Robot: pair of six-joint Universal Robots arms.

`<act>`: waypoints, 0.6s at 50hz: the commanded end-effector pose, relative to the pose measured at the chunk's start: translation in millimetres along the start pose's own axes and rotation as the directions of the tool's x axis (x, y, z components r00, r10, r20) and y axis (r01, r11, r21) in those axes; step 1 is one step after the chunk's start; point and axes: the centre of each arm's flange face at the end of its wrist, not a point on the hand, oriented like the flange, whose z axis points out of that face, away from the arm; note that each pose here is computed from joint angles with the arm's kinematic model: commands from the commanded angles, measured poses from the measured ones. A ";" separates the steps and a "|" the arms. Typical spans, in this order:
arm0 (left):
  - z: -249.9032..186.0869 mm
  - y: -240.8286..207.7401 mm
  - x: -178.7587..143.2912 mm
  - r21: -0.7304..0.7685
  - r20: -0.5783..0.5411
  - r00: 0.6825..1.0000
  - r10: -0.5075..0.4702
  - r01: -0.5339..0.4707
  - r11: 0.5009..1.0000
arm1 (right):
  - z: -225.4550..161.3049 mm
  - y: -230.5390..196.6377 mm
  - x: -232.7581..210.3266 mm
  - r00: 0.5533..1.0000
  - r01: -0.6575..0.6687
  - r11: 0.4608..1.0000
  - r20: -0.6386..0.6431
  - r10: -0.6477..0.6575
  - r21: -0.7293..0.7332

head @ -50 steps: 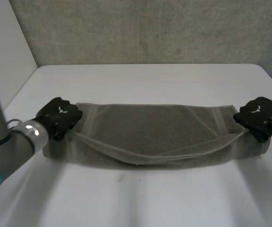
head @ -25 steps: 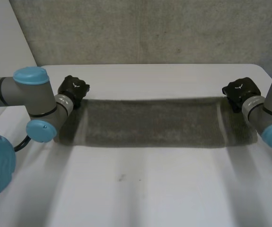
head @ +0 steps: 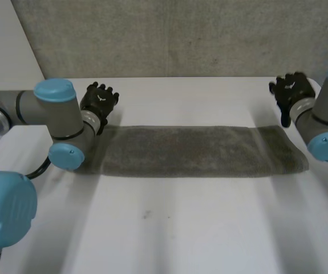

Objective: Fold the towel.

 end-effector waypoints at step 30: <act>-131.9 -20.5 -11.9 0.079 0.016 0.960 -0.278 0.276 0.958 | -93.5 73.9 -37.7 0.974 -0.066 0.986 0.204 0.097 -0.152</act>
